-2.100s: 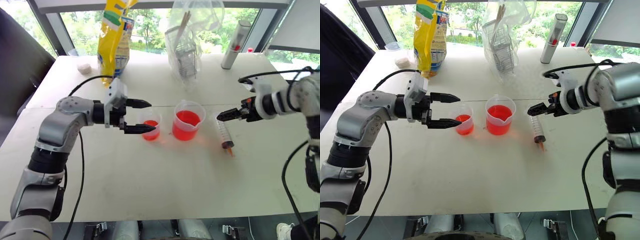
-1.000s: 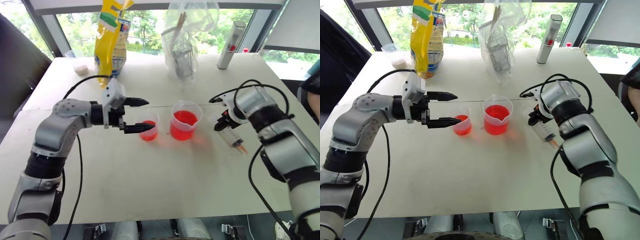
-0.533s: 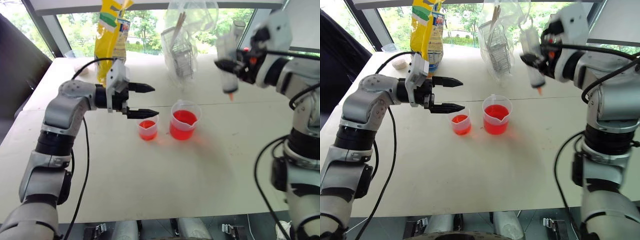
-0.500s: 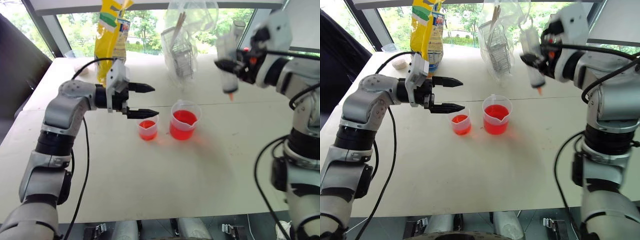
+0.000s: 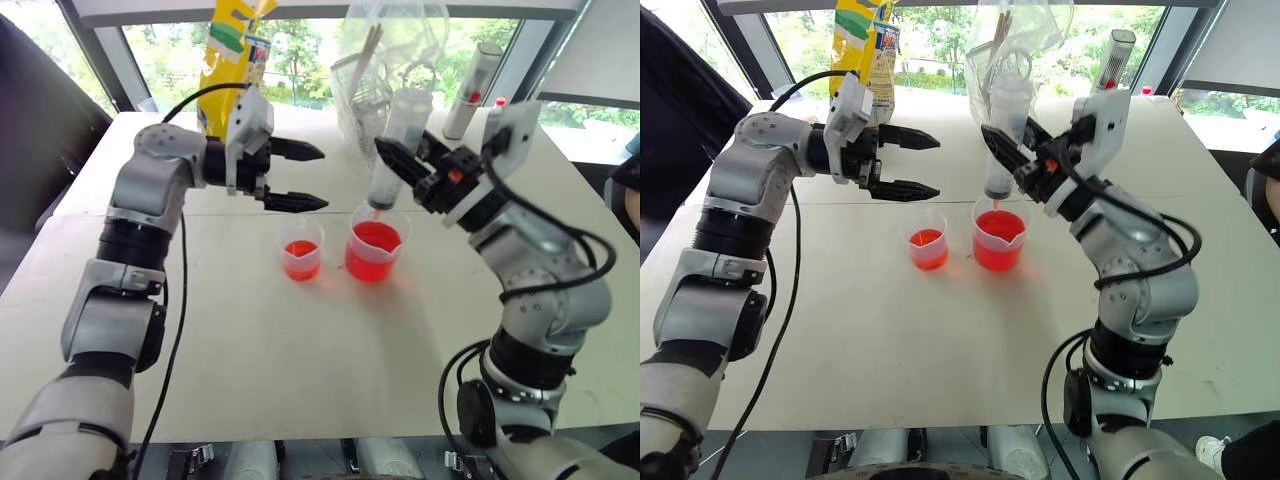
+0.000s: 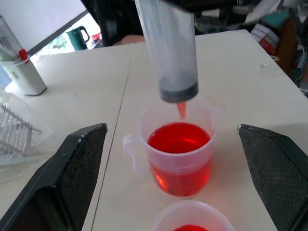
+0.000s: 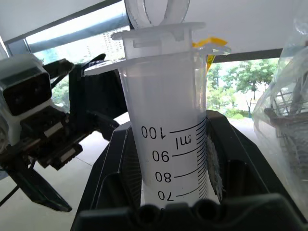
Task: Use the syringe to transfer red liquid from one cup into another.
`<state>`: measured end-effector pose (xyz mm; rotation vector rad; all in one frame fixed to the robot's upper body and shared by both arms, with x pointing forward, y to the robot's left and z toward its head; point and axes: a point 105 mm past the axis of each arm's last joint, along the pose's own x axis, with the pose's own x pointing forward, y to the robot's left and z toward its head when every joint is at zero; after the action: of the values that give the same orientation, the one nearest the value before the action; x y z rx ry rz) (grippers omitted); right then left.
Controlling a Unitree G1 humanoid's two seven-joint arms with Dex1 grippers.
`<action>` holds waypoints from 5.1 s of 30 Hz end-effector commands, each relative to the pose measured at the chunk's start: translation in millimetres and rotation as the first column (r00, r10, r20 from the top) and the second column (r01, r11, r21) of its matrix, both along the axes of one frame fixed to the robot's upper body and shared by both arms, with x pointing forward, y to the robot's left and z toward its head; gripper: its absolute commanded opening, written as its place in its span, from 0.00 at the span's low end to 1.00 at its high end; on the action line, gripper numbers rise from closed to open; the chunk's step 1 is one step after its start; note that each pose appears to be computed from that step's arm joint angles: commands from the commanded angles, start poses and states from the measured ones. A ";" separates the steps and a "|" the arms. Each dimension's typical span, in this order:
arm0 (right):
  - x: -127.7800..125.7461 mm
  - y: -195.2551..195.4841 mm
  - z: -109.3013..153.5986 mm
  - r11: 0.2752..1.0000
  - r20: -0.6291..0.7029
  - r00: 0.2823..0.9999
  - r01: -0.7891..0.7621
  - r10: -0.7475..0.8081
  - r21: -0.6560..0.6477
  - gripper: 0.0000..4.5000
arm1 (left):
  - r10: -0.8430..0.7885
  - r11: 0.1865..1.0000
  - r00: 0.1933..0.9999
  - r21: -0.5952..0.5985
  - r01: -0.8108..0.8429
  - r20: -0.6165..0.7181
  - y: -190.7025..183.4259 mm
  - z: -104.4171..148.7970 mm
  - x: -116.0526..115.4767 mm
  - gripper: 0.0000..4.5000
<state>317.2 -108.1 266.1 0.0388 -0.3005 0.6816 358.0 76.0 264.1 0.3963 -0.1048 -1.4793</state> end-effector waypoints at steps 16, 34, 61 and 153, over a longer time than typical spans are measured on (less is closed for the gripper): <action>17.2 -0.4 -61.1 0.993 0.039 0.995 0.093 -0.090 -0.073 0.31 | -0.130 0.985 0.989 -0.102 0.136 0.069 -42.6 44.6 2.0 1.00; 11.3 5.6 -59.5 0.991 0.064 0.995 0.080 -0.074 -0.108 0.31 | -0.142 0.983 0.990 -0.119 0.139 -0.014 -67.5 29.5 13.2 0.49; 10.4 16.3 -94.4 0.997 -0.085 0.996 0.002 -0.009 -0.080 0.31 | -0.105 0.968 0.990 -0.219 0.123 0.090 -70.8 72.6 13.1 0.02; 18.4 117.4 -49.5 0.939 -0.008 0.940 -0.342 0.342 -0.043 0.31 | 0.097 0.950 0.995 -0.302 -0.083 0.031 31.4 93.3 -10.6 0.99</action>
<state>339.5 -16.6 254.7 0.0800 -0.4362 0.9391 371.4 123.8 287.9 0.1746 -0.0615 -1.2526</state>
